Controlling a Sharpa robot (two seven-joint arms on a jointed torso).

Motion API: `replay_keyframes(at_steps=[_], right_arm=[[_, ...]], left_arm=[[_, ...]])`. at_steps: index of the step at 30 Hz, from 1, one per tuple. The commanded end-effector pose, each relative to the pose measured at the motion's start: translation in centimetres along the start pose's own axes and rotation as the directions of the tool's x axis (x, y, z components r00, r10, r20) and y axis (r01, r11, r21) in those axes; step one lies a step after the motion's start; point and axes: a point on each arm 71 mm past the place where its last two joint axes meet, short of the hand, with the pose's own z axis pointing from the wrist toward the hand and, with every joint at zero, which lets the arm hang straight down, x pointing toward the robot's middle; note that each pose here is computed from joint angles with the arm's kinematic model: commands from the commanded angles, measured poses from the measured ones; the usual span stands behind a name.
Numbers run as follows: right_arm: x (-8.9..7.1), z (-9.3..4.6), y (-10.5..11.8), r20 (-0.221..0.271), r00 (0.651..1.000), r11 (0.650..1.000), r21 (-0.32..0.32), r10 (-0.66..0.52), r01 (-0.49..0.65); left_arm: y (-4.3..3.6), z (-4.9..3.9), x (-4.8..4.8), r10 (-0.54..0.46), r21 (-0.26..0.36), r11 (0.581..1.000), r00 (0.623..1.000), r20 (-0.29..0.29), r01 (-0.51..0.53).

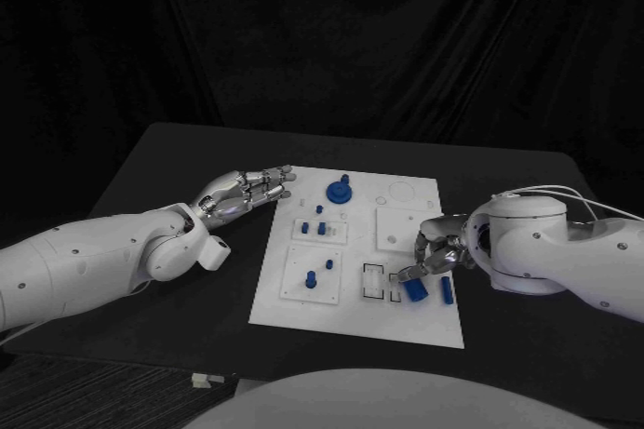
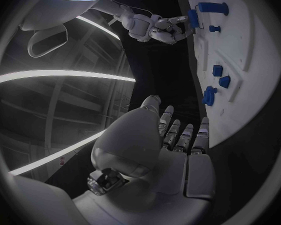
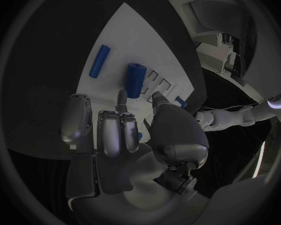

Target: Assemble the parts on the task board

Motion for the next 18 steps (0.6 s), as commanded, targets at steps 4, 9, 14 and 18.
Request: replay_keyframes(at_steps=[4,9,14,18], right_arm=[[0.8,0.3,-0.1,-0.020,1.000,1.000,0.021,-0.019,0.019],[1.2,0.6,-0.1,-0.031,0.999,1.000,0.023,-0.018,0.019],[1.4,0.8,-0.2,-0.040,0.999,0.999,0.026,-0.019,0.020],[1.5,1.0,-0.2,-0.044,0.999,0.999,0.028,-0.017,0.019]], left_arm=[[-0.03,0.10,0.21,-0.015,0.009,1.000,1.000,-0.009,0.016],[-0.03,0.05,0.18,-0.016,0.007,1.000,1.000,-0.009,0.016],[-0.02,0.04,0.19,-0.016,0.007,1.000,1.000,-0.010,0.016],[-0.01,0.06,0.22,-0.017,0.007,1.000,1.000,-0.011,0.018]])
